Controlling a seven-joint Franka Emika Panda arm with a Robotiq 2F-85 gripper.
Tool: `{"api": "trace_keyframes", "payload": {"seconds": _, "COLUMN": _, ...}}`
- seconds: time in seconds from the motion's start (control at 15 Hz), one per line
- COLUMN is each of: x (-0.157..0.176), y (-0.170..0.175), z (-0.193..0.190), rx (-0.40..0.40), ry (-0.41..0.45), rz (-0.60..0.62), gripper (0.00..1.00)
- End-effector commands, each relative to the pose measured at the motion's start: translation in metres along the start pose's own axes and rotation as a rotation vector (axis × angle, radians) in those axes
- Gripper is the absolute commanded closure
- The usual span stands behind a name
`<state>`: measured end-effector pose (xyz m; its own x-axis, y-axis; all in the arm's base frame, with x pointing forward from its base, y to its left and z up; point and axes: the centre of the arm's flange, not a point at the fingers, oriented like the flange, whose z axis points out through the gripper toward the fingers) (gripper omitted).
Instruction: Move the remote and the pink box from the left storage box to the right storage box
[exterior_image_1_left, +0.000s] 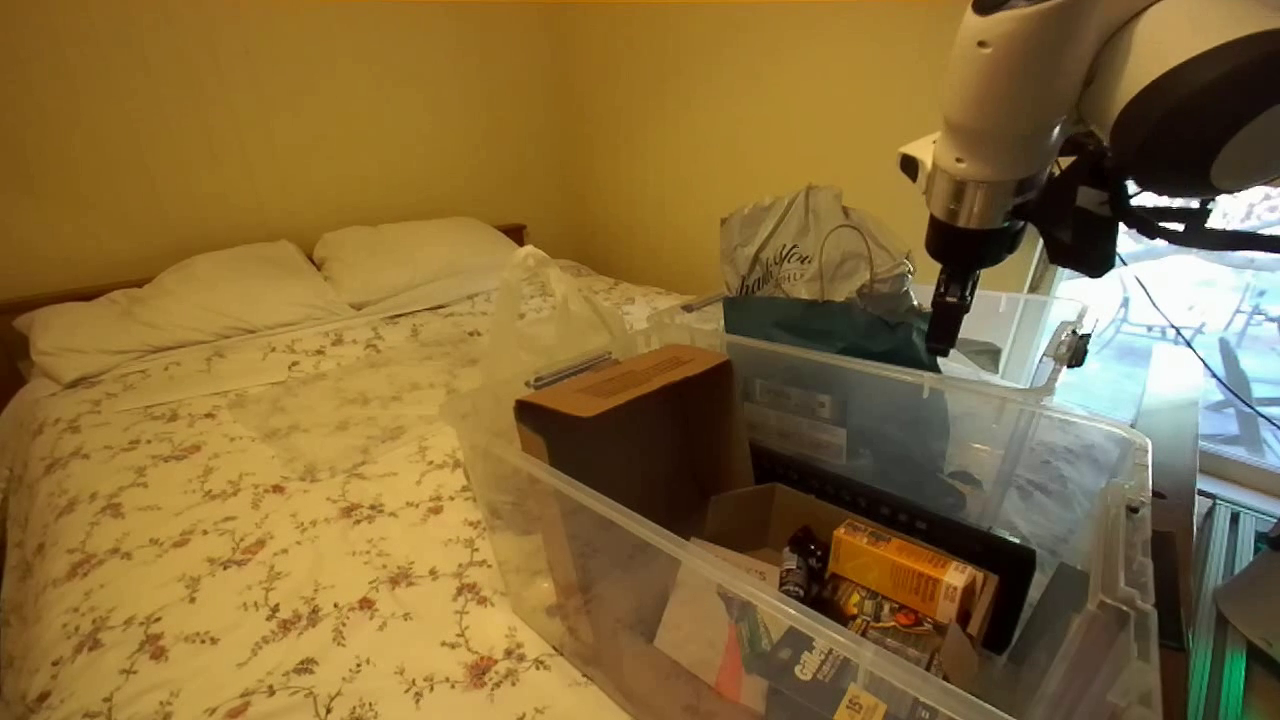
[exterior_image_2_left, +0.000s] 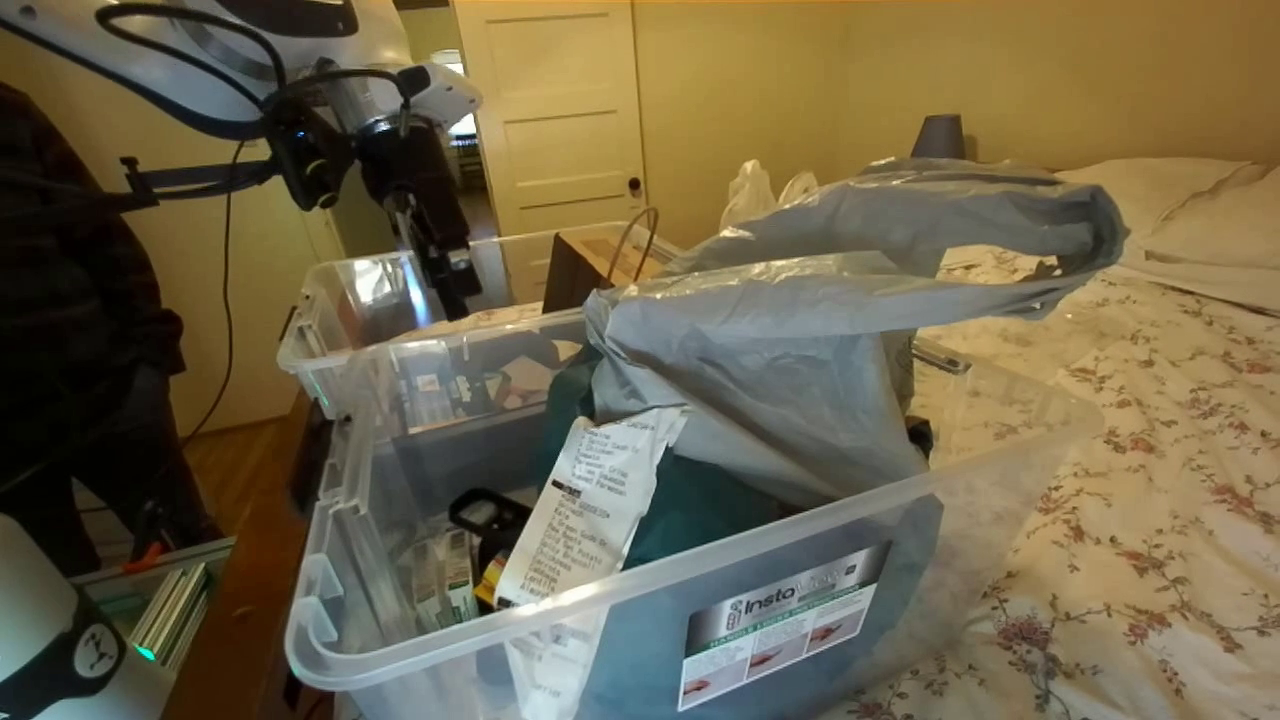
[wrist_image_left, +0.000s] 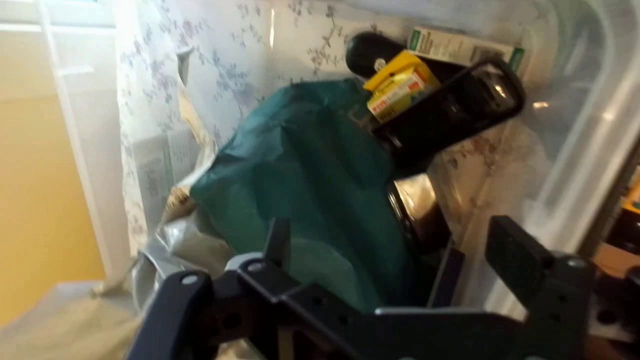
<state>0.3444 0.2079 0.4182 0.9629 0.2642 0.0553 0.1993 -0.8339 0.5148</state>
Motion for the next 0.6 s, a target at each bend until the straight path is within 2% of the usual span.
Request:
{"api": "trace_keyframes", "payload": {"seconds": 0.0, "x": 0.005, "y": -0.037, "z": -0.053, "rx": 0.038, "ry": 0.177, "rz": -0.105, "gripper": 0.0}}
{"api": "trace_keyframes", "payload": {"seconds": 0.13, "x": 0.01, "y": -0.061, "z": -0.075, "rx": 0.072, "ry": 0.272, "rz": -0.178, "gripper": 0.0}}
{"api": "trace_keyframes", "payload": {"seconds": 0.27, "x": 0.023, "y": -0.088, "z": -0.084, "rx": 0.147, "ry": 0.312, "rz": -0.241, "gripper": 0.0}}
{"api": "trace_keyframes", "payload": {"seconds": 0.4, "x": 0.044, "y": -0.11, "z": -0.072, "rx": 0.204, "ry": 0.283, "rz": -0.269, "gripper": 0.0}}
{"api": "trace_keyframes", "payload": {"seconds": 0.53, "x": 0.067, "y": -0.125, "z": -0.047, "rx": 0.266, "ry": 0.196, "rz": -0.273, "gripper": 0.0}}
